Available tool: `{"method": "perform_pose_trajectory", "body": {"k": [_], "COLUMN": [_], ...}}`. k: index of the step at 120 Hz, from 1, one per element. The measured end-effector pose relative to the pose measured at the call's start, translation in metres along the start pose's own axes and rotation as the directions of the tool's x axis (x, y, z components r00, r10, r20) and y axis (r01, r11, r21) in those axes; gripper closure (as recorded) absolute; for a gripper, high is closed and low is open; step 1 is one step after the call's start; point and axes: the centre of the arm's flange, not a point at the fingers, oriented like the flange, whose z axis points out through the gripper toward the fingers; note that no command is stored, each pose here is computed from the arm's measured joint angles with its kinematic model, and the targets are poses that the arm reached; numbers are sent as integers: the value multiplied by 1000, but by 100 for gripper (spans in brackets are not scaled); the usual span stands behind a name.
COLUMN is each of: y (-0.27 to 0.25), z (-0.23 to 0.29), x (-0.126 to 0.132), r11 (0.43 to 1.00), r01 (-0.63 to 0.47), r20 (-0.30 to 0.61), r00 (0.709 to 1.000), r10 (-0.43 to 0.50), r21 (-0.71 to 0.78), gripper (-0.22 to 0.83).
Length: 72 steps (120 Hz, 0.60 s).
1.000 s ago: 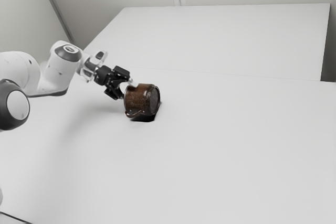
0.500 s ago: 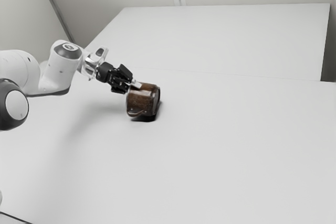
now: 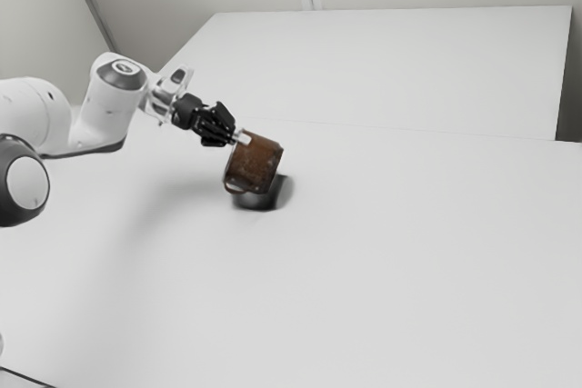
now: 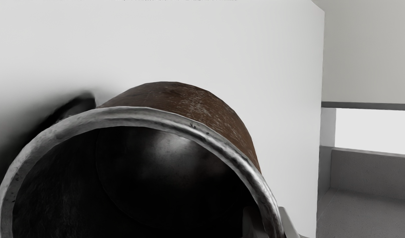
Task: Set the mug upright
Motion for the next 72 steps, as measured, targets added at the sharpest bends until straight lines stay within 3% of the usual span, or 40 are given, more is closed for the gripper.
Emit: {"method": "perform_pose_trajectory", "body": {"k": [37,72], "y": [68,113], "z": [17,50], "x": [-44,-61], "r11": [968,758], "r01": [-100,-334], "r20": [109,294], "r00": [991,936], "r10": [77,195], "r21": [231,560], "gripper": [78,79]}}
